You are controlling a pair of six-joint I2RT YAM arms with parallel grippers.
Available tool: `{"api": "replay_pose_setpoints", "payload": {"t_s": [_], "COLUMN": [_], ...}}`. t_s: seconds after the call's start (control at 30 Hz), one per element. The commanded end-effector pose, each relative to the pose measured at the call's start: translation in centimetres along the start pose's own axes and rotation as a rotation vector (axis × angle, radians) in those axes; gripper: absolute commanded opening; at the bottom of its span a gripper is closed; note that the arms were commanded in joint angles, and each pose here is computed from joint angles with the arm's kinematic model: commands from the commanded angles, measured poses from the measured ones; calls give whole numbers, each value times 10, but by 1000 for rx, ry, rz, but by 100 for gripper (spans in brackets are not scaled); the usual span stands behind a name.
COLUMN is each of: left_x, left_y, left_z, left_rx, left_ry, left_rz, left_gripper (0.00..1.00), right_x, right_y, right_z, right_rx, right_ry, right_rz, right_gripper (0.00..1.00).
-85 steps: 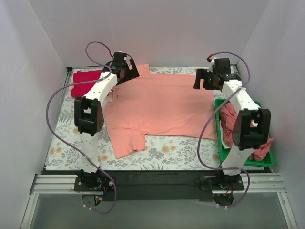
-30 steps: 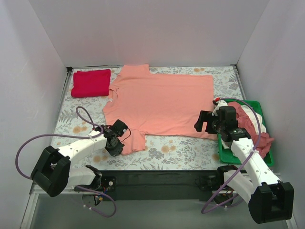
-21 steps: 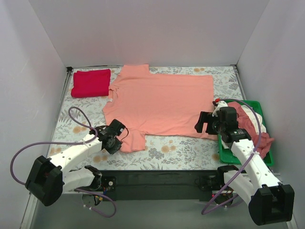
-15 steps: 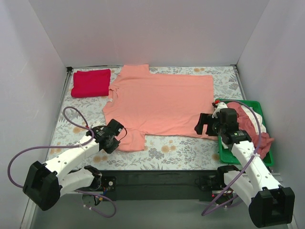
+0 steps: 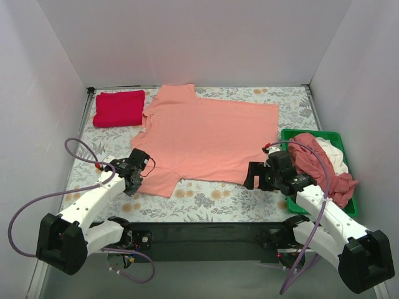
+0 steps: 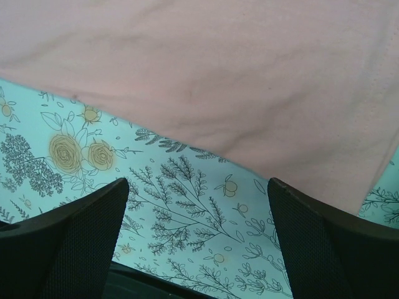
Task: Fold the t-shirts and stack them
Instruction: Flatten the tshirt out
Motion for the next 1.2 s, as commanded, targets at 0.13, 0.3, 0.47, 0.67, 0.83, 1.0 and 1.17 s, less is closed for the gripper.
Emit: {"api": "replay_pose_setpoints", "payload": {"t_s": [0.13, 0.3, 0.47, 0.67, 0.83, 1.0, 1.17], "left_x": [-9, -10, -14, -15, -15, -17, -19], "left_y": [-30, -28, -31, -31, -30, -31, -34], "left_z": [-12, -17, -20, -28, -28, -31, -34], "left_rx": [-177, -162, -148, -130, -124, -122, -123], "left_ry": [77, 117, 138, 174, 172, 184, 195], "left_rz": [-78, -66, -73, -65, -60, -57, -59], "left_gripper": [0, 0, 0, 0, 0, 0, 0], "right_x": [-2, -2, 2, 9, 13, 15, 17], "right_y": [22, 33, 30, 16, 11, 7, 7], "right_z": [-27, -34, -43, -47, -55, -56, -59], "right_rx": [209, 295, 326, 331, 317, 307, 303], "right_ry": [141, 149, 213, 258, 301, 307, 319], "right_rz": [-26, -45, -72, -121, -156, -170, -176], "right_gripper": [98, 98, 98, 92, 80, 68, 54]}}
Point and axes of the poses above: each gripper's point midway between its finger pads, its own x axis out along the fingers, its own z axis along the line the jaws close on, y = z × x, the point moved 2 cm from there along -x, back along the fingers, and after that the axes turned 12 degrees about x, right-handed, at the moved point
